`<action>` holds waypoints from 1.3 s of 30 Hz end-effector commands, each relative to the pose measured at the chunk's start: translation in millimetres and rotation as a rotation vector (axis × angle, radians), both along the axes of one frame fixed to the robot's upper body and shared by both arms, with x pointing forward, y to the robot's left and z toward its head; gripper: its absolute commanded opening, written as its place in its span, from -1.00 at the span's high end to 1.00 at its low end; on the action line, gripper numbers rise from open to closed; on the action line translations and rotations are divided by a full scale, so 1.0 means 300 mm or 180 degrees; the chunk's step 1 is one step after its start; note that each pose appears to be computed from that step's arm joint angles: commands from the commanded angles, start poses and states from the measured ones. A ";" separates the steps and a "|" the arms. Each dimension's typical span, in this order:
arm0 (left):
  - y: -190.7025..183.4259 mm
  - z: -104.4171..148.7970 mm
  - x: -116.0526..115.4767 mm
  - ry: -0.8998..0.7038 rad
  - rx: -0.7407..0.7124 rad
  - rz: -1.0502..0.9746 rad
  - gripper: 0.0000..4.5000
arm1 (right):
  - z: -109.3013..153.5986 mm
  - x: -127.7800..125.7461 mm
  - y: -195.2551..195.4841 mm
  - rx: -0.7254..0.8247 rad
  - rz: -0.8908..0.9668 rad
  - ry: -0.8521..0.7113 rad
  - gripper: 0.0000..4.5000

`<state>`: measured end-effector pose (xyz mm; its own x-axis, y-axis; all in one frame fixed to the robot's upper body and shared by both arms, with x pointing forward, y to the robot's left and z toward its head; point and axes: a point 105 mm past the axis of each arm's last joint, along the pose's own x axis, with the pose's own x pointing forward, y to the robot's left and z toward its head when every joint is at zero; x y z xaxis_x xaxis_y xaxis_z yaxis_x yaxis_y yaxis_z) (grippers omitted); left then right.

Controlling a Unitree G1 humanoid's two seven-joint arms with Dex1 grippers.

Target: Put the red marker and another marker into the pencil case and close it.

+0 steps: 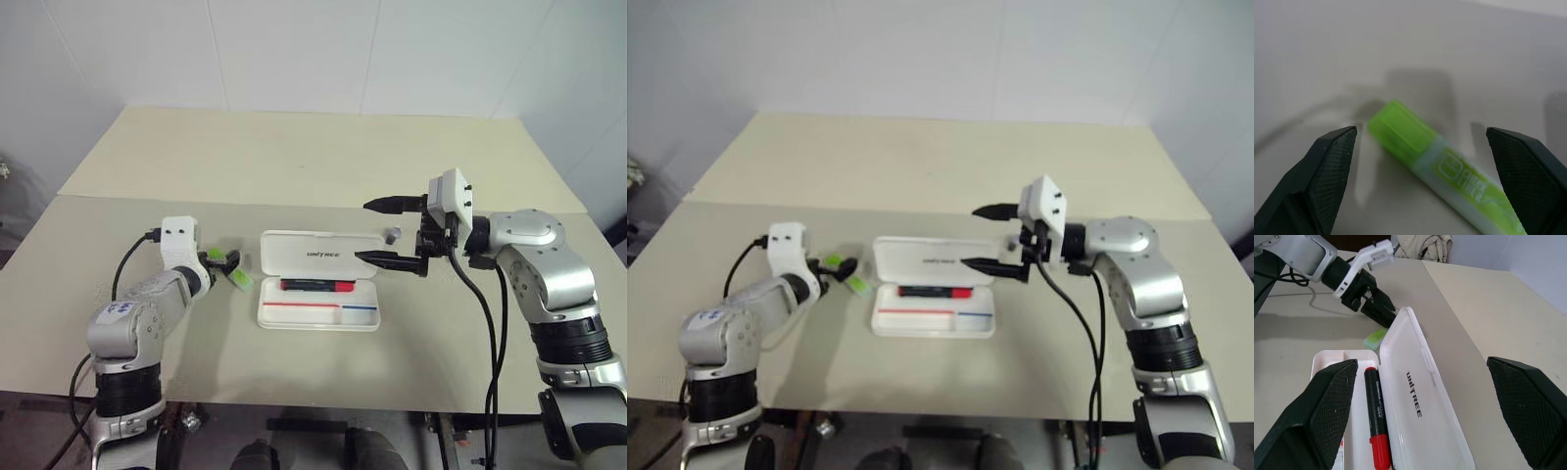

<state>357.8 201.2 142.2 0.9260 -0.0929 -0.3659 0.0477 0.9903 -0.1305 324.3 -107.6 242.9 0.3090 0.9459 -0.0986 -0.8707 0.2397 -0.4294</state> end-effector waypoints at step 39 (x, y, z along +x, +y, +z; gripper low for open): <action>0.015 0.141 0.110 -0.0018 0.0256 -0.0077 0.53 | 0.042 0.027 -0.031 0.0136 -0.0161 -0.0175 -1.00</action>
